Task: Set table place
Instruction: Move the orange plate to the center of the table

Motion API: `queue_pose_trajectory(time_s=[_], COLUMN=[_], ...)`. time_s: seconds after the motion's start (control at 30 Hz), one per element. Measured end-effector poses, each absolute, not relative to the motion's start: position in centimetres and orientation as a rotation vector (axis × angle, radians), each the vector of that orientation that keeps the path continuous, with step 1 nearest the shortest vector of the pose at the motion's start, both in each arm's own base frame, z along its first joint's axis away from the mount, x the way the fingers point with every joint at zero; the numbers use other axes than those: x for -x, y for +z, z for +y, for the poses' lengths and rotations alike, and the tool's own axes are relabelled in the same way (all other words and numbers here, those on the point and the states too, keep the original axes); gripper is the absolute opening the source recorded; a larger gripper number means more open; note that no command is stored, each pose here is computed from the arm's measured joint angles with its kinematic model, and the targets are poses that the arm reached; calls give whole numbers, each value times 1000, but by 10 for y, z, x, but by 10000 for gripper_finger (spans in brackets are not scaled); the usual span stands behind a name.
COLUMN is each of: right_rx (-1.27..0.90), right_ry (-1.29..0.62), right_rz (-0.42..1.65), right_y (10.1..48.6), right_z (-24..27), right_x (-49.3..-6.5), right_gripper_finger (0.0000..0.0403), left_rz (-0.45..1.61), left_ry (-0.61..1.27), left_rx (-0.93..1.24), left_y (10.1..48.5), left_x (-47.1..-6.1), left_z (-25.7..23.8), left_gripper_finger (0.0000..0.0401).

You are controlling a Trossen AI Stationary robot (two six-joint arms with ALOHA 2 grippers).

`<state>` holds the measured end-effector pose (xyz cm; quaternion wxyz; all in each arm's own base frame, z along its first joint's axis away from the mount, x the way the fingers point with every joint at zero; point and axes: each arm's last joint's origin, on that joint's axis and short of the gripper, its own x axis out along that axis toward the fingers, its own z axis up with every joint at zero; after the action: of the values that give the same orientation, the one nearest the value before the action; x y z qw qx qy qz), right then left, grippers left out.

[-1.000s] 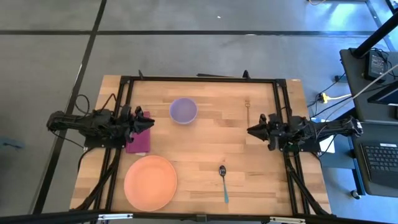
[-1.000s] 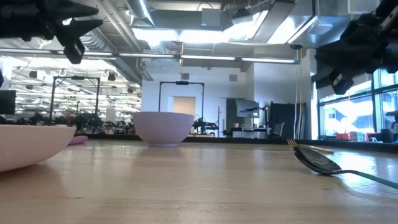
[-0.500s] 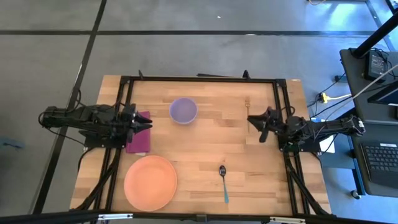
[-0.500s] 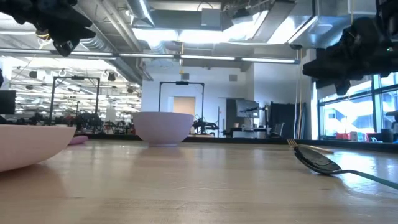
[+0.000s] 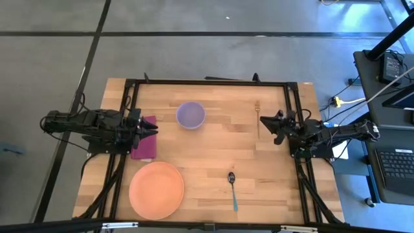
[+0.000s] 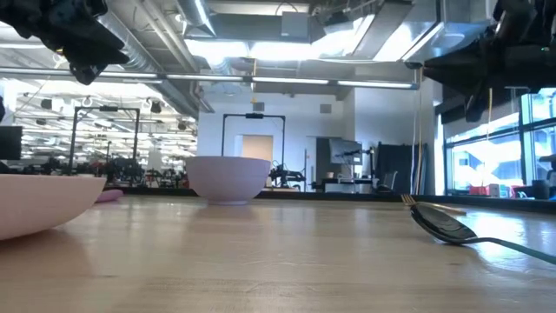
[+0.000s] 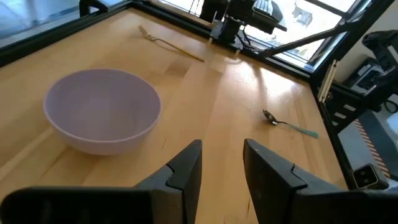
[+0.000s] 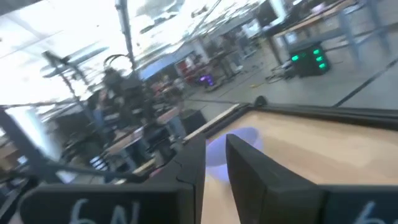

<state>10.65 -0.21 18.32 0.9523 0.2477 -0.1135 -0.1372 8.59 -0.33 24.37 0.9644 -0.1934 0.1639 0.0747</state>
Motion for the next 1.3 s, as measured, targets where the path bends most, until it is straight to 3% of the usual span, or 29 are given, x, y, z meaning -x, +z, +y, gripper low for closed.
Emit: queue_pose_trajectory(time_s=[0.4, 0.8, 1.0, 1.3], right_rx=[-448, -458, -428, -426], right_ry=[-108, -50, -58, -106], right_rz=[-187, -157, -133, -146], right_y=[183, 182, 179, 180], right_z=[3, 5, 5, 3], right_x=[-108, -108, -109, -108], right_gripper_finger=[109, 172, 181, 181], left_rz=[413, 798, 911, 965], left_ry=[154, 113, 10, -157], left_rx=[506, 582, 539, 301], left_y=[235, 204, 191, 181], left_x=[-89, -127, -144, -150], left_z=[-5, -17, -33, -54], left_gripper_finger=[112, 111, 111, 111])
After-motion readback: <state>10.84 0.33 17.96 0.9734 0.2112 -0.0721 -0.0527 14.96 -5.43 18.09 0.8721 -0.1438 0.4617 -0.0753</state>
